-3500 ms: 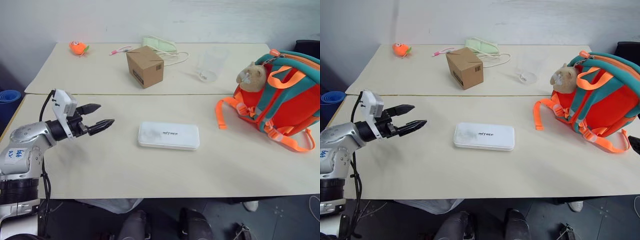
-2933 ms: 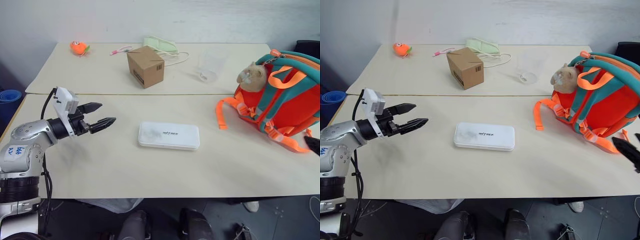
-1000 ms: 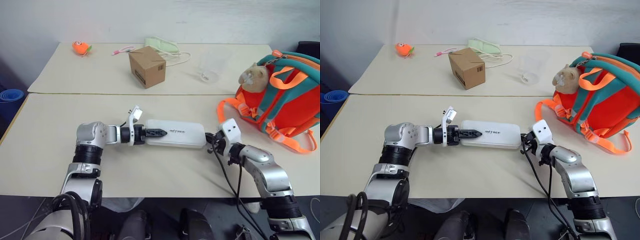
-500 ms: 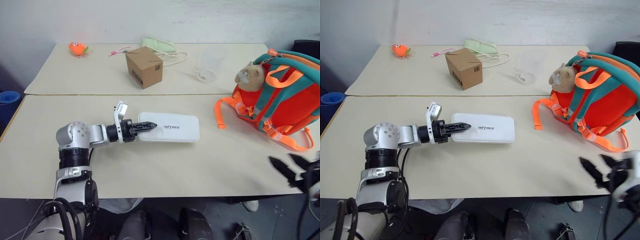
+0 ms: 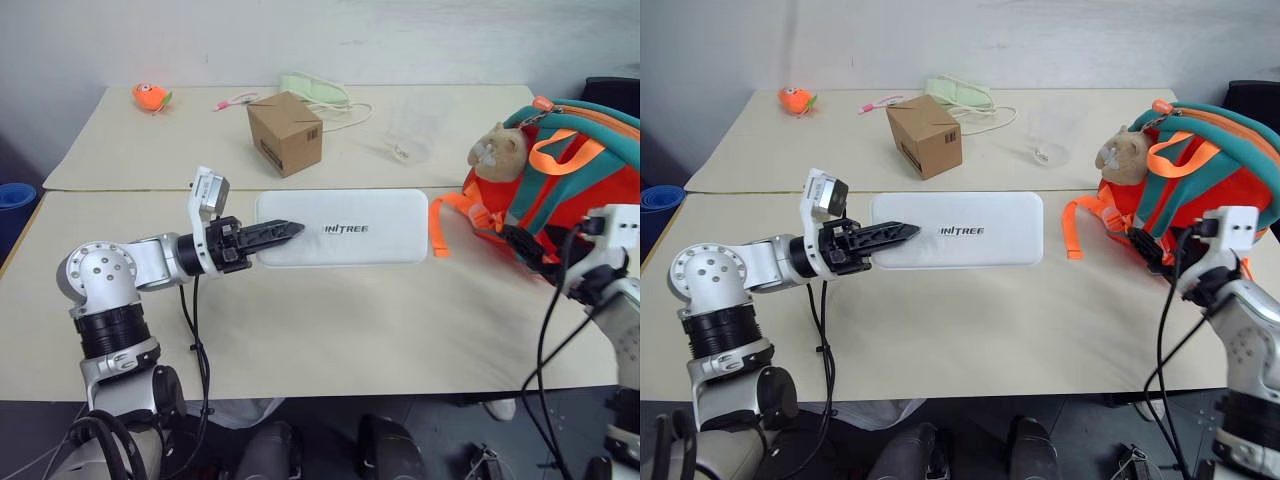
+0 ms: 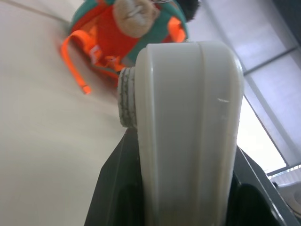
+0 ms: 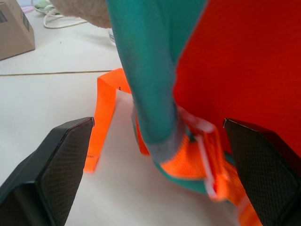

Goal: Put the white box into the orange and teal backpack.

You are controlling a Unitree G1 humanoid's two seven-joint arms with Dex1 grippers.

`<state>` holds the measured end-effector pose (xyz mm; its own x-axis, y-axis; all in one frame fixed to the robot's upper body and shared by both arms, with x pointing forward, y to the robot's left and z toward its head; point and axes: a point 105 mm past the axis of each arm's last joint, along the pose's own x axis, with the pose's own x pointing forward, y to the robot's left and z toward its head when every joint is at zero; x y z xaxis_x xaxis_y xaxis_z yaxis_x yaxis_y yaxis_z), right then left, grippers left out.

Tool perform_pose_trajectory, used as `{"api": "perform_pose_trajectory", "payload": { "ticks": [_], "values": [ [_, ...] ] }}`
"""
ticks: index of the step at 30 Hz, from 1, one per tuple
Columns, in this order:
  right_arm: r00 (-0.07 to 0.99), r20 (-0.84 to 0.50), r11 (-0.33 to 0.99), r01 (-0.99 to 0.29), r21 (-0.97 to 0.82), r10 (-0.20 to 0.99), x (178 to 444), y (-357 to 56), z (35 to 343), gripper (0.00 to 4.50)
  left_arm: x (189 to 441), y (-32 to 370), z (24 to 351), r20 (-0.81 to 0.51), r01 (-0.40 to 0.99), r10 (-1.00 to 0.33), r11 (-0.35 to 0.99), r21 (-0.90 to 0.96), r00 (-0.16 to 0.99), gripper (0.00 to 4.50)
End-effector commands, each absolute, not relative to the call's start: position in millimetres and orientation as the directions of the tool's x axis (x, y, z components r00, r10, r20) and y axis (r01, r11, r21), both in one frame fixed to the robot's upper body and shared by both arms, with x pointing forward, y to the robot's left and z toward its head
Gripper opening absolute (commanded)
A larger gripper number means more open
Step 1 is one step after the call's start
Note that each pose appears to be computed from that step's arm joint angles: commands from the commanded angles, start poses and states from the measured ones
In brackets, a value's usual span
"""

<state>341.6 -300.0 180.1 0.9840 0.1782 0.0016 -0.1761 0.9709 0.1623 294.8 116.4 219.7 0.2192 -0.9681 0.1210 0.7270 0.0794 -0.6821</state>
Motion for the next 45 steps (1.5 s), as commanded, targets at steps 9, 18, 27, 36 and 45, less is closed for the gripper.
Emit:
{"api": "perform_pose_trajectory", "payload": {
  "ticks": [9, 18, 27, 36, 45],
  "values": [
    [0.934, 0.080, 0.932, -0.355, 0.078, 0.349, 360.1, -281.8, 201.8, 1.87, 305.8, 130.4, 233.6, 0.176, 0.778, -0.930, 0.154, -0.610, 0.322, 1.28],
    [0.755, 0.042, 0.754, -0.656, 0.032, 0.655, 330.0, -235.9, 214.8, 0.01, 334.9, 138.5, 250.8, 0.148, 0.834, -0.879, 0.361, -0.417, 0.454, 1.28],
    [0.196, -0.183, 0.231, -0.953, 0.194, 0.963, 198.3, -180.4, 220.7, 0.01, 332.8, 117.2, 304.3, 0.350, 0.949, -0.892, 0.213, -0.231, 0.285, 1.28],
    [0.317, -0.219, 0.362, -0.910, 0.205, 0.923, 199.1, -199.9, 214.6, 0.01, 314.5, 83.7, 284.5, 0.255, 0.990, -0.962, 0.064, -0.127, 0.095, 1.28],
    [0.327, -0.242, 0.377, -0.904, 0.202, 0.913, 199.6, -211.0, 213.0, 0.01, 321.9, 68.1, 271.2, 0.057, 0.996, -0.998, 0.025, 0.082, 0.020, 1.28]
  ]
}}
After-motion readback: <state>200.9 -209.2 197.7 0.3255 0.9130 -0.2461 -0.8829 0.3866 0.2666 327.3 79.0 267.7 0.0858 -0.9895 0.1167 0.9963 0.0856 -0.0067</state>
